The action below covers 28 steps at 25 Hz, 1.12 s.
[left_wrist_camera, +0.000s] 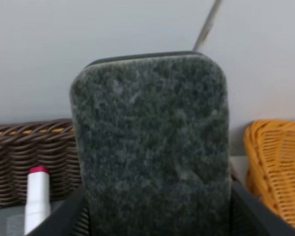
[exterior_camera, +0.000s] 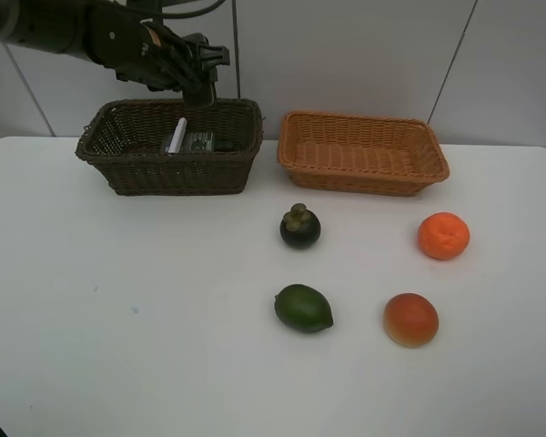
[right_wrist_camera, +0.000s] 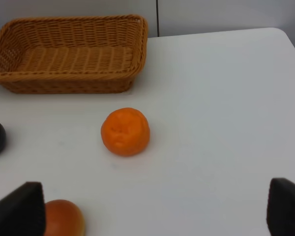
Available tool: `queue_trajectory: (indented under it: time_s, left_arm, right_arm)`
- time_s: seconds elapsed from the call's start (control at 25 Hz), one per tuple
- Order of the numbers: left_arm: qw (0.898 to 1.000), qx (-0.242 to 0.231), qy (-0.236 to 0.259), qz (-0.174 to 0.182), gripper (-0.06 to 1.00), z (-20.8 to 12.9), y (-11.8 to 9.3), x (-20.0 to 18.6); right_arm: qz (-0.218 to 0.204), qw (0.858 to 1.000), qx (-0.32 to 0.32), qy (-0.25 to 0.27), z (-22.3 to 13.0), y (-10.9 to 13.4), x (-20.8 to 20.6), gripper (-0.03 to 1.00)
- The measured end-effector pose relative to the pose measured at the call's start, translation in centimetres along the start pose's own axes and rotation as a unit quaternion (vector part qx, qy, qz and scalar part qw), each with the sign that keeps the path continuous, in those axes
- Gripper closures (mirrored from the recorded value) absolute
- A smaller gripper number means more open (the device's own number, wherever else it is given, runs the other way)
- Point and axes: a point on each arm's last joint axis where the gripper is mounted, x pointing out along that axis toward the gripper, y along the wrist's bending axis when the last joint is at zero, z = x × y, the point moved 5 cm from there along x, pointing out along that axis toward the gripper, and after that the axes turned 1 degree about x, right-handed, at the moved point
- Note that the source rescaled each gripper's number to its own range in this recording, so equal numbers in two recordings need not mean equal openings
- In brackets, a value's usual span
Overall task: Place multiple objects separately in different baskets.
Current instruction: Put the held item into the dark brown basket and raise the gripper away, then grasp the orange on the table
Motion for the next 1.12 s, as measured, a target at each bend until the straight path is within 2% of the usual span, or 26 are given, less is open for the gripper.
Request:
queue_trajectory:
  time_s: [0.04,0.08,0.16,0.24,0.36,0.48,0.6,0.68,0.76,0.84,0.92,1.0,1.12]
  left_arm:
    - [1.0,0.008,0.004,0.002,0.4,-0.1,0.1,0.0]
    - [1.0,0.018,0.008,0.005,0.34,-0.2,0.2,0.0]
    - [1.0,0.028,0.008,0.005,0.12,-0.2,0.2,0.0]
    - [0.999,0.029,0.013,0.007,0.0,-0.3,0.3,0.0]
    - [0.999,0.031,0.031,0.016,-0.05,-0.3,0.4,-0.8]
    - [0.997,0.031,0.062,0.033,-0.06,0.3,0.5,-3.3]
    - [0.99,0.032,0.123,0.062,-0.06,0.6,0.9,-7.3]
    - [0.979,0.028,0.18,0.088,-0.06,0.0,1.6,-9.8]
    - [0.962,0.018,0.247,0.119,-0.06,-1.1,2.6,-12.3]
    - [0.93,0.004,0.332,0.157,-0.06,-2.7,4.2,-14.7]
    - [0.902,-0.012,0.39,0.185,-0.06,-3.8,5.5,-16.3]
    - [0.892,-0.026,0.409,0.193,-0.06,-4.4,6.4,-17.0]
    - [0.885,-0.048,0.422,0.193,-0.06,-5.2,7.7,-17.9]
  right_arm:
    - [0.0,1.0,0.0,0.0,0.0,0.0,0.0,-0.03]
    - [0.0,1.0,0.0,0.0,0.0,0.0,0.0,-0.03]
    - [0.0,1.0,0.0,0.0,0.0,0.0,0.0,-0.03]
    - [0.0,1.0,0.0,0.0,0.0,0.0,0.0,-0.03]
    - [0.0,1.0,0.0,0.0,0.0,0.0,0.0,-0.03]
    - [0.0,1.0,0.0,0.0,0.0,0.0,0.0,-0.03]
    - [0.0,1.0,0.0,0.0,0.0,0.0,0.0,-0.03]
    - [0.0,1.0,0.0,0.0,0.0,0.0,0.0,-0.03]
    - [0.0,1.0,0.0,0.0,0.0,0.0,0.0,-0.03]
    - [0.0,1.0,0.0,0.0,0.0,0.0,0.0,-0.03]
    - [0.0,1.0,0.0,0.0,0.0,0.0,0.0,-0.03]
    - [0.0,1.0,0.0,0.0,0.0,0.0,0.0,-0.03]
    - [0.0,1.0,0.0,0.0,0.0,0.0,0.0,-0.03]
